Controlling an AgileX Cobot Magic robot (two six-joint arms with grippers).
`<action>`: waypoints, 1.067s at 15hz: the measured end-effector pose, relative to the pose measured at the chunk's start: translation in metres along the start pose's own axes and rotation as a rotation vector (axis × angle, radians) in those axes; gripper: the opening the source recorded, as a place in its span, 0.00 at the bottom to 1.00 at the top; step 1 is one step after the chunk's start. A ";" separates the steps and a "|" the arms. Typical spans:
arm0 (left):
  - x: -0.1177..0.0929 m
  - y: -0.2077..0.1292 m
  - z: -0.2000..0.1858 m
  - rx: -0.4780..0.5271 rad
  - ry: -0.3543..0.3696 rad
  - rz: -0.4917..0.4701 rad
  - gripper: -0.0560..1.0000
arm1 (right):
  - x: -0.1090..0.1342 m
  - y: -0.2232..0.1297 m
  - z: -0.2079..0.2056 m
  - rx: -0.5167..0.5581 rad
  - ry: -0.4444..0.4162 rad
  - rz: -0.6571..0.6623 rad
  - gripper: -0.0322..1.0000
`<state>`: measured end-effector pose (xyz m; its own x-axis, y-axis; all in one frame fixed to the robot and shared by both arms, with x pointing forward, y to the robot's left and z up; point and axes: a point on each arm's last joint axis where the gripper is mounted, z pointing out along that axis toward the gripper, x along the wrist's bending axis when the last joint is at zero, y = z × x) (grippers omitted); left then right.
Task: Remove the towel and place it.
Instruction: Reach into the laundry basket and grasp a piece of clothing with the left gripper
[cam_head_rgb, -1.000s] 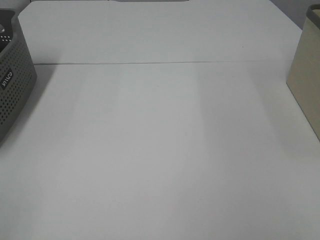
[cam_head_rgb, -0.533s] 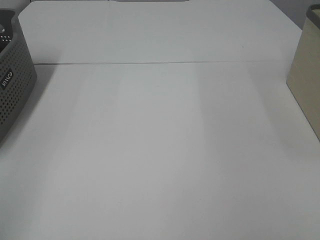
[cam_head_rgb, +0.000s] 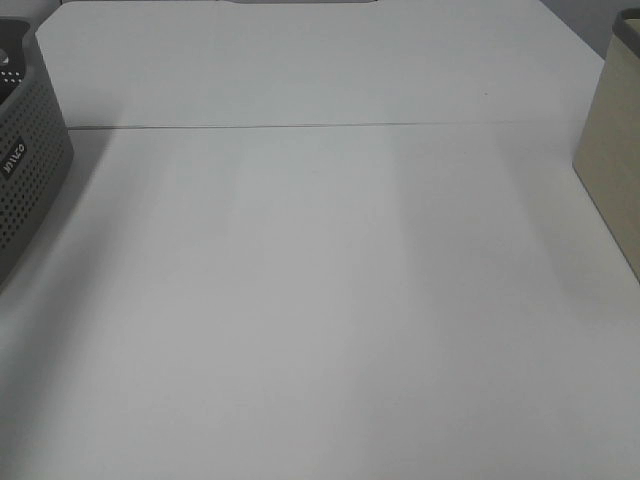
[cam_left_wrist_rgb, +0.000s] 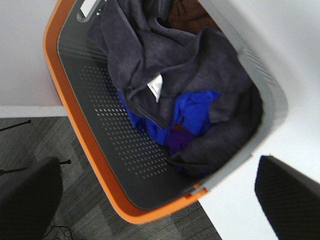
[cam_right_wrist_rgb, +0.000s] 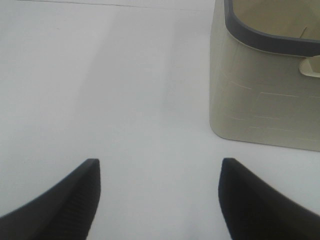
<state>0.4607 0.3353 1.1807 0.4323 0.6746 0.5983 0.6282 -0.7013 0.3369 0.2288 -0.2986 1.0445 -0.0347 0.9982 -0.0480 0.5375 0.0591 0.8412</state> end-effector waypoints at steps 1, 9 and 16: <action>0.014 0.011 0.020 0.020 -0.005 0.011 0.99 | 0.000 0.000 0.000 0.000 0.000 0.000 0.67; 0.071 -0.010 0.168 0.239 -0.214 0.050 0.98 | 0.000 0.000 0.000 0.000 0.000 0.000 0.67; 0.062 -0.012 0.289 0.275 -0.362 0.094 0.98 | 0.000 0.000 0.000 0.000 0.000 0.000 0.67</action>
<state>0.6668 0.4521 1.0034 0.6633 0.6820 0.3079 0.7022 -0.7095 0.0587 0.2288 -0.2986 1.0445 -0.0347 0.9982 -0.0480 0.5375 0.0591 0.8412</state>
